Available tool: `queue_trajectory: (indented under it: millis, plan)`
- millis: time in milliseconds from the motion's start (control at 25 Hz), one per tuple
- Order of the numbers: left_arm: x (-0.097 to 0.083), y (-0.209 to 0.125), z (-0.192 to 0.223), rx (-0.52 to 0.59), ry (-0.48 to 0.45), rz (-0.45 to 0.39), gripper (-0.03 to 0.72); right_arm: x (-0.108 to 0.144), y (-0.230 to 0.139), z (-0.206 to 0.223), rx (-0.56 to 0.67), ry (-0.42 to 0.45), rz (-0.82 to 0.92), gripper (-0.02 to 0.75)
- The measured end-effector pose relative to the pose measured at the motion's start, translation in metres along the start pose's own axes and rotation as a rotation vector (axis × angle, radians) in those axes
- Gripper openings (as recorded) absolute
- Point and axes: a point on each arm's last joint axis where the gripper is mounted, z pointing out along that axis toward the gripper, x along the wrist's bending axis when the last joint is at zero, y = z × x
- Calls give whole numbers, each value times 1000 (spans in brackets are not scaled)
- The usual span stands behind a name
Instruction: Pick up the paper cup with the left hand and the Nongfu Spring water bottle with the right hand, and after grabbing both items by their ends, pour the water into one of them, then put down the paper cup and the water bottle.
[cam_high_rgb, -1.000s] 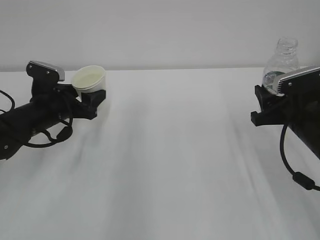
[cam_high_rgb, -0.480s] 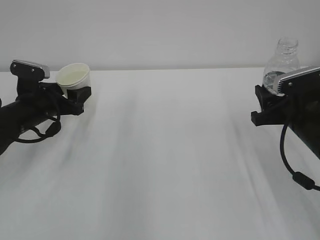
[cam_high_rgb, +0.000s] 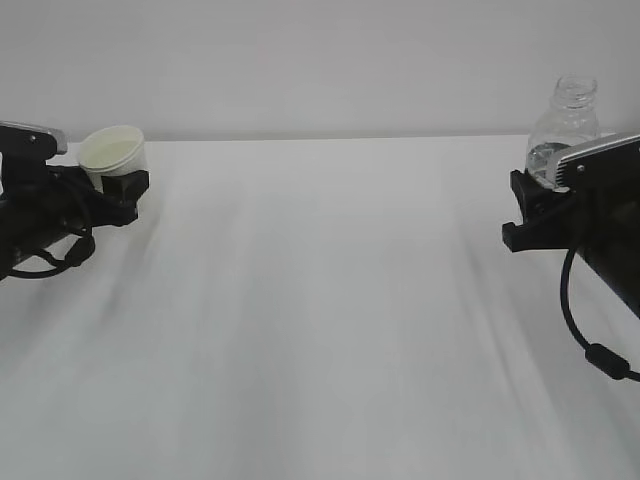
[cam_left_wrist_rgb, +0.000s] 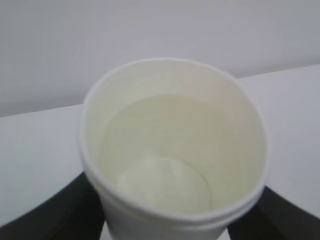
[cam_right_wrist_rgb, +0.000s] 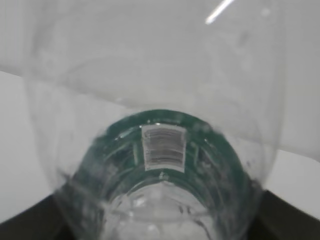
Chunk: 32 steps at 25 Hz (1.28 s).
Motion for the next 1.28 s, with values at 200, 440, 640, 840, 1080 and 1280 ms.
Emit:
queue_trajectory:
  millis: [200,440,640,840,1080,1280]
  plan:
    - [5,-3,-1,30,18,-3,483,0,0,0,0,0,0,463]
    - [5,-6,-1,62,27,-5,483,0,0,0,0,0,0,463]
    - [6,-10,-1,87,32,-8,483,0,0,0,0,-1,0,463]
    - [7,-21,1,104,44,-20,483,0,0,0,0,-1,0,463]
    - [7,-32,3,72,36,-33,482,0,0,0,1,0,0,463]
    - [8,-31,3,44,38,-20,482,0,0,0,1,-2,1,463]
